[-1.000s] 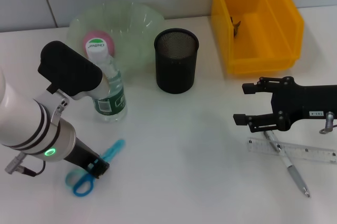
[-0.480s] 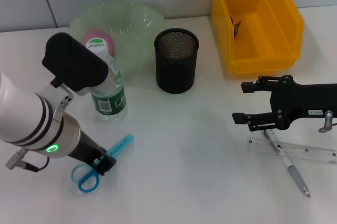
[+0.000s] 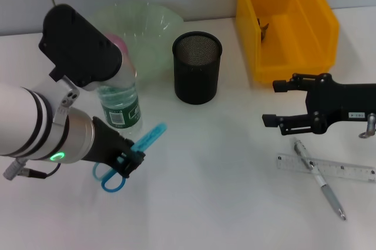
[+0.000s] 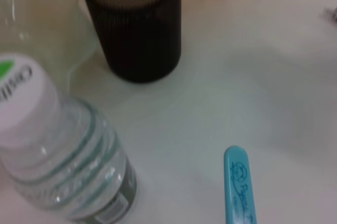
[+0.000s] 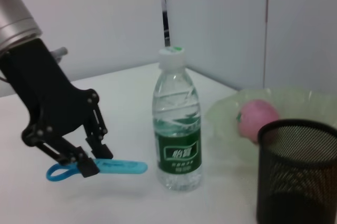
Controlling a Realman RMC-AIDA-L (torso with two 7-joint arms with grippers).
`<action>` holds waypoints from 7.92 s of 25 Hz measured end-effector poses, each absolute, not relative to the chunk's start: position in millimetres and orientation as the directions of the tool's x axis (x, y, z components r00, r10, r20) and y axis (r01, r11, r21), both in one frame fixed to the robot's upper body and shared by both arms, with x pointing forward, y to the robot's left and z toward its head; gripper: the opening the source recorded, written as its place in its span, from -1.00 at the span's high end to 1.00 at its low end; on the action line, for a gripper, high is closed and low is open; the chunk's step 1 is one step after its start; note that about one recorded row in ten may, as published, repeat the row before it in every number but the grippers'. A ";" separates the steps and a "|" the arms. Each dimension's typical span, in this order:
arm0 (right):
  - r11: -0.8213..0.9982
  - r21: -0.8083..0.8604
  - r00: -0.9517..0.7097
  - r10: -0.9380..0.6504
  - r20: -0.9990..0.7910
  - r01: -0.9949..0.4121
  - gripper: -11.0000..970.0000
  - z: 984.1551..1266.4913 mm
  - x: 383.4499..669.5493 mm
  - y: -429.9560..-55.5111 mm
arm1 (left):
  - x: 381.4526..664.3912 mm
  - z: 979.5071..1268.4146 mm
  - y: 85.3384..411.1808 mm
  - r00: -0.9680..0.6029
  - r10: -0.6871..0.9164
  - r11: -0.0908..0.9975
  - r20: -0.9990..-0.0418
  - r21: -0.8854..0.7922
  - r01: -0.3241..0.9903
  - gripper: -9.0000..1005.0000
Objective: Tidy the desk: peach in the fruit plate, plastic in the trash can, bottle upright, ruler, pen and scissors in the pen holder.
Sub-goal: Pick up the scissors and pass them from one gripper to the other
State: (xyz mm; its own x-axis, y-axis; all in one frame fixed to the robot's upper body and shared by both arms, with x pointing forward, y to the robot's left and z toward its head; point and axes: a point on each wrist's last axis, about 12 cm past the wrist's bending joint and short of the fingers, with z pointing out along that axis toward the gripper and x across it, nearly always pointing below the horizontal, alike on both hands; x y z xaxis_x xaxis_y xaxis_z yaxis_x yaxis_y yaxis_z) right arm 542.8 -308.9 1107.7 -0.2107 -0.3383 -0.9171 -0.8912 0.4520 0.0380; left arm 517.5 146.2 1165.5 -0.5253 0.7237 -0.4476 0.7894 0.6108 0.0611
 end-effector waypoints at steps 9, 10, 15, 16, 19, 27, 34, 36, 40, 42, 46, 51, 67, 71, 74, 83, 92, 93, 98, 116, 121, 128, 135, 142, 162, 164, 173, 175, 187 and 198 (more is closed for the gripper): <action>0.423 0.002 -0.162 -0.345 -0.924 -0.906 -0.75 1112.3 532.8 -318.3 | 502.9 1200.7 145.5 -0.439 0.682 0.607 -0.584 0.117 0.786 0.53; 0.423 0.002 -0.162 -0.345 -0.924 -0.906 -0.75 1112.3 532.8 -318.3 | 502.9 1200.7 145.5 -0.439 0.682 0.607 -0.584 0.117 0.786 0.53; 0.437 0.000 -0.149 -0.307 -0.940 -0.900 -0.75 1104.5 523.8 -325.9 | 493.2 1212.6 152.7 -0.409 0.638 0.631 -0.653 0.139 0.763 0.53; 0.439 0.000 -0.146 -0.299 -0.943 -0.899 -0.75 1103.9 522.8 -326.9 | 493.5 1219.2 157.8 -0.394 0.613 0.648 -0.685 0.152 0.746 0.53; 0.417 -0.019 -0.112 -0.287 -0.951 -0.909 -0.75 1101.9 518.6 -326.3 | 495.7 1222.9 160.6 -0.389 0.600 0.657 -0.699 0.153 0.738 0.53; 0.154 -0.264 0.194 -0.364 -0.911 -0.952 -0.75 1121.2 507.6 -317.0 | 512.3 1255.5 174.0 -0.375 0.520 0.672 -0.767 0.097 0.734 0.53; -0.108 -0.647 0.648 -0.272 -0.711 -0.755 -0.75 1128.5 488.3 -299.8 | 515.0 1287.9 189.6 -0.433 0.426 0.659 -0.795 -0.056 0.750 0.53; -0.122 -0.687 0.692 -0.252 -0.677 -0.716 -0.75 1129.5 486.3 -298.6 | 512.6 1295.3 197.0 -0.478 0.375 0.653 -0.794 -0.141 0.744 0.53; -0.120 -0.808 0.812 -0.193 -0.551 -0.577 -0.75 1130.5 483.7 -292.1 | 510.5 1295.9 204.5 -0.514 0.312 0.653 -0.799 -0.212 0.727 0.53; -0.115 -0.847 0.849 -0.179 -0.497 -0.520 -0.75 1125.2 483.5 -288.4 | 510.3 1295.3 207.0 -0.523 0.276 0.648 -0.806 -0.246 0.721 0.53; -0.058 -0.914 0.910 -0.136 -0.391 -0.401 -0.74 1113.4 481.8 -280.2 | 514.9 1294.8 211.9 -0.531 0.198 0.630 -0.824 -0.308 0.713 0.53; -0.029 -0.959 0.954 -0.121 -0.275 -0.281 -0.74 1104.9 479.9 -275.4 | 526.0 1289.3 222.6 -0.569 0.122 0.622 -0.813 -0.384 0.682 0.53; -0.036 -0.986 0.977 -0.147 -0.153 -0.160 -0.71 1102.0 477.9 -267.1 | 532.3 1264.0 204.6 -0.652 0.247 0.698 -0.717 -0.335 0.633 0.53; -0.066 -0.988 0.979 -0.157 -0.129 -0.140 -0.71 1103.6 487.6 -255.3 | 538.3 1255.2 202.5 -0.686 0.277 0.707 -0.673 -0.340 0.620 0.53; -0.088 -0.988 0.982 -0.154 -0.112 -0.127 -0.70 1103.9 491.2 -248.2 | 540.3 1251.2 203.2 -0.696 0.287 0.719 -0.658 -0.332 0.610 0.53; -0.148 -0.988 0.987 -0.160 -0.027 -0.051 -0.69 1101.3 500.4 -213.6 | 543.5 1240.7 204.8 -0.736 0.338 0.750 -0.587 -0.304 0.587 0.53; -0.203 -0.979 0.981 -0.190 0.034 -0.006 -0.68 1086.8 488.6 -187.3 | 549.7 1233.9 203.8 -0.757 0.342 0.763 -0.557 -0.306 0.569 0.53; -0.206 -0.979 0.979 -0.200 0.042 0.000 -0.68 1085.1 486.9 -184.5 | 550.0 1233.7 204.0 -0.758 0.341 0.765 -0.557 -0.304 0.568 0.53; -0.196 -0.978 0.962 -0.245 0.121 0.073 -0.67 1078.2 476.0 -171.8 | 552.1 1232.7 202.1 -0.755 0.346 0.771 -0.557 -0.290 0.567 0.53; -0.251 -0.960 0.929 -0.313 0.198 0.120 -0.65 1078.9 471.0 -139.4 | 552.9 1228.9 194.4 -0.755 0.381 0.762 -0.534 -0.281 0.584 0.53; -0.259 -0.959 0.919 -0.337 0.205 0.119 -0.64 1080.6 472.5 -129.2 | 551.9 1226.9 194.2 -0.756 0.384 0.762 -0.530 -0.281 0.584 0.53; -0.263 -0.959 0.909 -0.364 0.201 0.106 -0.63 1082.4 473.6 -116.0 | 551.5 1226.0 193.1 -0.755 0.398 0.763 -0.522 -0.268 0.588 0.53; -0.279 -0.954 0.908 -0.364 0.207 0.105 -0.62 1081.4 472.6 -107.7 | 551.3 1226.7 192.3 -0.751 0.404 0.761 -0.522 -0.263 0.592 0.53; -0.289 -0.953 0.899 -0.386 0.207 0.095 -0.61 1082.4 476.4 -101.6 | 550.7 1226.8 192.5 -0.750 0.404 0.760 -0.524 -0.264 0.594 0.53; -0.297 -0.950 0.905 -0.371 0.208 0.097 -0.58 1080.2 473.9 -96.3 | 549.0 1227.2 191.1 -0.748 0.403 0.749 -0.527 -0.279 0.601 0.53; -0.296 -0.950 0.905 -0.371 0.209 0.098 -0.58 1080.4 473.9 -96.2 | 548.7 1226.9 190.9 -0.749 0.403 0.749 -0.527 -0.281 0.600 0.53; -0.279 -0.954 0.900 -0.378 0.217 0.113 -0.14 1084.8 473.4 -95.6 | 548.7 1226.3 190.9 -0.751 0.400 0.748 -0.525 -0.286 0.599 0.52; -0.281 -0.953 0.900 -0.378 0.218 0.113 -0.08 1083.9 473.0 -96.0 | 548.9 1225.8 191.0 -0.752 0.400 0.748 -0.524 -0.288 0.598 0.52; -0.289 -0.948 0.898 -0.371 0.236 0.130 0.42 1083.7 472.3 -95.0 | 548.1 1226.6 192.0 -0.752 0.392 0.745 -0.530 -0.297 0.597 0.52; -0.252 -0.946 0.864 -0.407 0.296 0.206 0.81 1087.4 473.8 -95.5 | 550.9 1222.0 189.7 -0.765 0.392 0.732 -0.510 -0.330 0.596 0.52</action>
